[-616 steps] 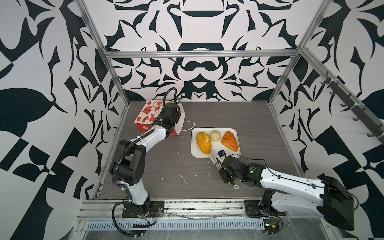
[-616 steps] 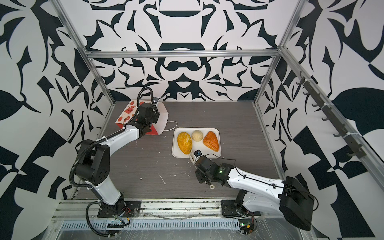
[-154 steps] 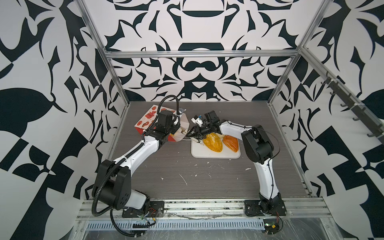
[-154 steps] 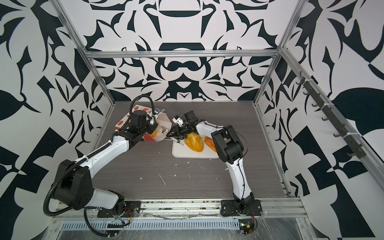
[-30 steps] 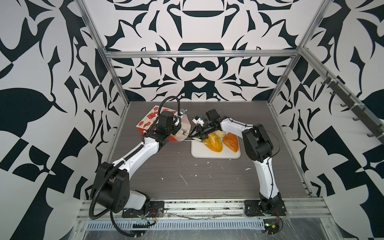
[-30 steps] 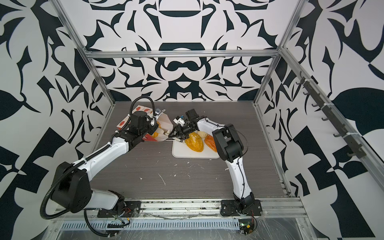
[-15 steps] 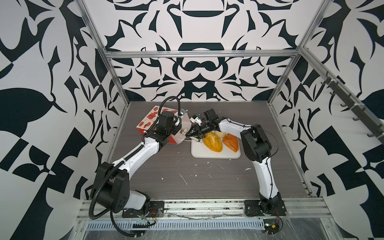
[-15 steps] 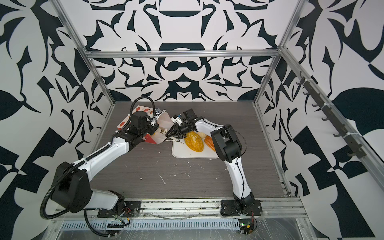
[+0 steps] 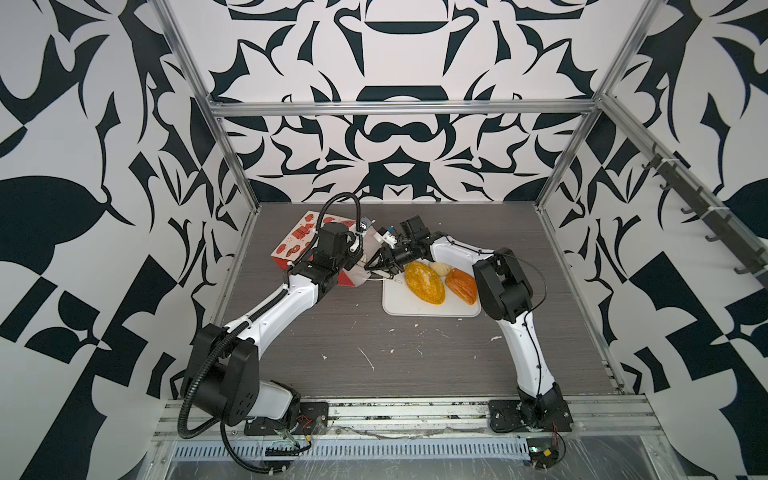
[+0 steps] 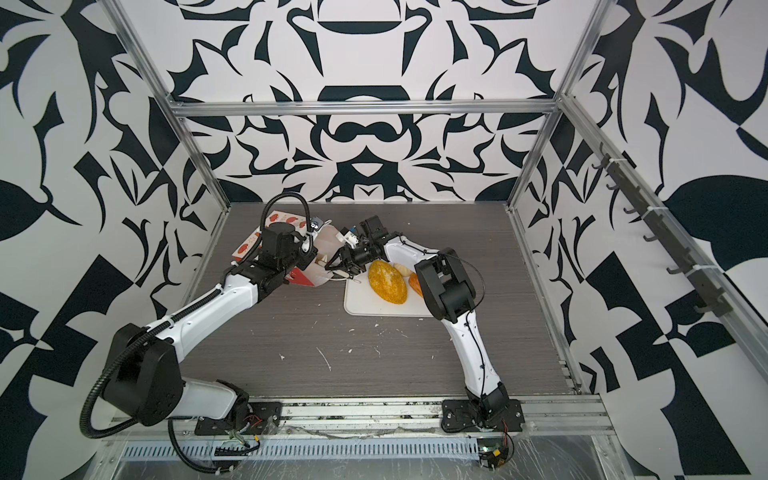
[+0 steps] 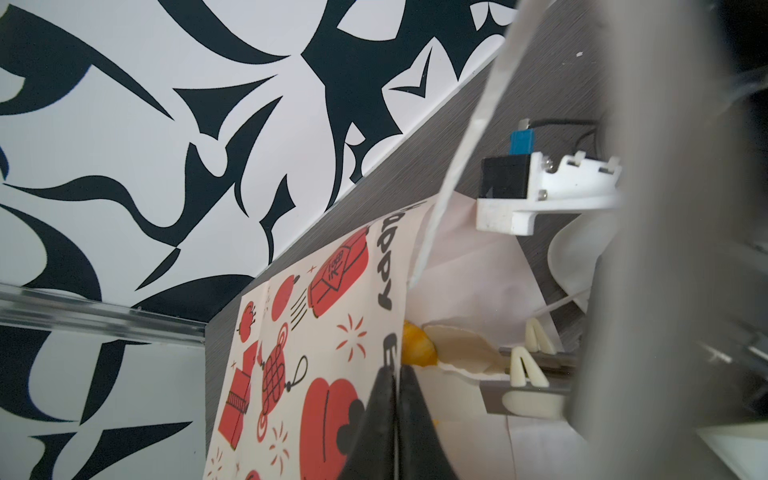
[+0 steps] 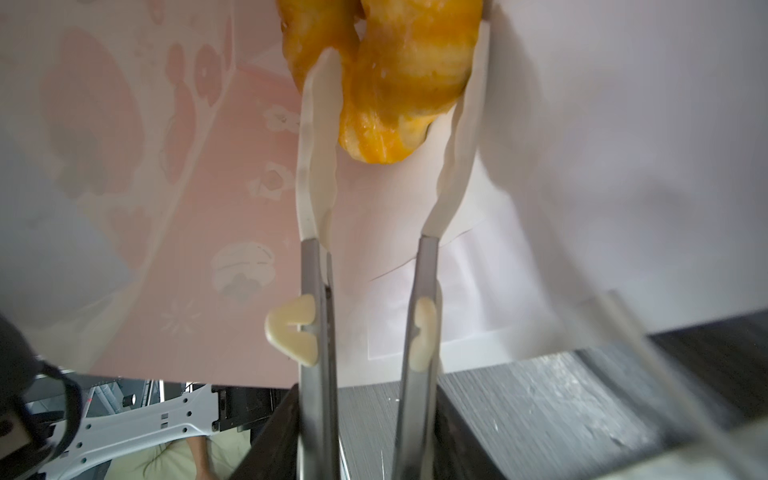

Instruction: Take the fake bread out of the paper bag

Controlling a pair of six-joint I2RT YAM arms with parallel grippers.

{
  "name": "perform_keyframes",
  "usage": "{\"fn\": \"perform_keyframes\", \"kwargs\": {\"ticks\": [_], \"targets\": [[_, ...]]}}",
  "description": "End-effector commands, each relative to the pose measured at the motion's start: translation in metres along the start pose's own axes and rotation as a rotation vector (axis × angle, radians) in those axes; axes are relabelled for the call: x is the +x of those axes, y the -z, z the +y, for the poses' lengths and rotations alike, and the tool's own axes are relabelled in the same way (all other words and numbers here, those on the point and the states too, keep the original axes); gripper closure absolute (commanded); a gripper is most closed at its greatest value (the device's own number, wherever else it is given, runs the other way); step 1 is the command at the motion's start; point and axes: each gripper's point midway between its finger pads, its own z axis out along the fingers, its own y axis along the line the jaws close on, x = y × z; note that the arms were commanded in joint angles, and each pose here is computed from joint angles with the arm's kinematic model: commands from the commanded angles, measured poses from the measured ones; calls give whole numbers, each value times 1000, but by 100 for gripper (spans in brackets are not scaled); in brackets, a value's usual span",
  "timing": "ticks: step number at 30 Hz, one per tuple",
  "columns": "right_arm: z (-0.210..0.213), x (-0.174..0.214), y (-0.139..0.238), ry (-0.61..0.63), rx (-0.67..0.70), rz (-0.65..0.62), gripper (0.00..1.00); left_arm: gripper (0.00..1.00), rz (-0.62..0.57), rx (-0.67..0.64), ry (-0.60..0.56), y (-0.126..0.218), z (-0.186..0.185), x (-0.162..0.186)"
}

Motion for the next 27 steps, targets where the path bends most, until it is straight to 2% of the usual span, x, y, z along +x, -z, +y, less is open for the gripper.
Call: {"fn": "perform_keyframes", "kwargs": {"ticks": [1, 7, 13, 21, 27], "targets": [[42, -16, 3, 132, -55, -27, 53, 92, -54, 15, 3, 7, -3, -13], [46, -24, 1, 151, -52, -46, 54, 92, -52, 11, 3, 7, -2, -12], [47, -24, 1, 152, -53, -45, 67, 93, -50, 6, 0, 6, -2, -11], [59, -15, 11, 183, -26, -44, 93, 92, -36, 4, 4, 0, -5, -5], [60, -7, 23, 185, 5, -54, 99, 92, -28, -9, 5, -3, -4, -3]]}}
